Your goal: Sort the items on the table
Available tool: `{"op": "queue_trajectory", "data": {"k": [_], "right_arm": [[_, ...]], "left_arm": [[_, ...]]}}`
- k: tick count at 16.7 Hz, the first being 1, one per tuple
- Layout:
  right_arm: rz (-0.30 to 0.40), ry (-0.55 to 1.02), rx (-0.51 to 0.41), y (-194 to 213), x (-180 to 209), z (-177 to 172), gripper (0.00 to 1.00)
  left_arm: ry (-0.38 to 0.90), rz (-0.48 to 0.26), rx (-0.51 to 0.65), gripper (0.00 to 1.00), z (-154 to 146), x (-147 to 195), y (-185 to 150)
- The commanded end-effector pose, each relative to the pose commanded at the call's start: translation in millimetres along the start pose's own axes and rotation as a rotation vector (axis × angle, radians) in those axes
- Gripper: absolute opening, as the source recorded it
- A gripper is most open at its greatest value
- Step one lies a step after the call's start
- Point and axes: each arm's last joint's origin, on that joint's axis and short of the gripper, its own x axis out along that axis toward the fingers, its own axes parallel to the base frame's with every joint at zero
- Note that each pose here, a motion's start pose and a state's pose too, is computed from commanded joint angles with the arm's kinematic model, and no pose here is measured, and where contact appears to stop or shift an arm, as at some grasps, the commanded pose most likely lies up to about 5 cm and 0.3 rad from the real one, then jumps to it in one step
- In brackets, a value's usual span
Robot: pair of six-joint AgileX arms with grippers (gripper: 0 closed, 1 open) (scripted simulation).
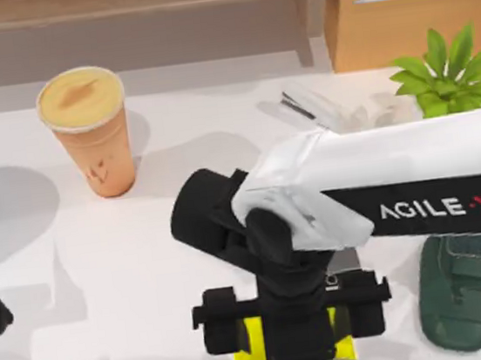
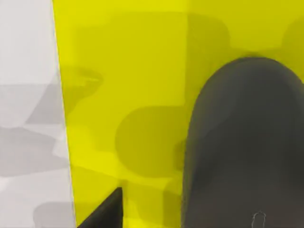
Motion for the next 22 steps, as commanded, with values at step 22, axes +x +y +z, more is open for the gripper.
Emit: {"op": "queue_trajectory", "data": {"k": [22], "right_arm": [[-0.159,0.01,1.407,14.8,-71.0,-70.1,1.0]], "left_arm": [[0.0,0.0,0.0,1.0,0.0,0.0,0.0]]}}
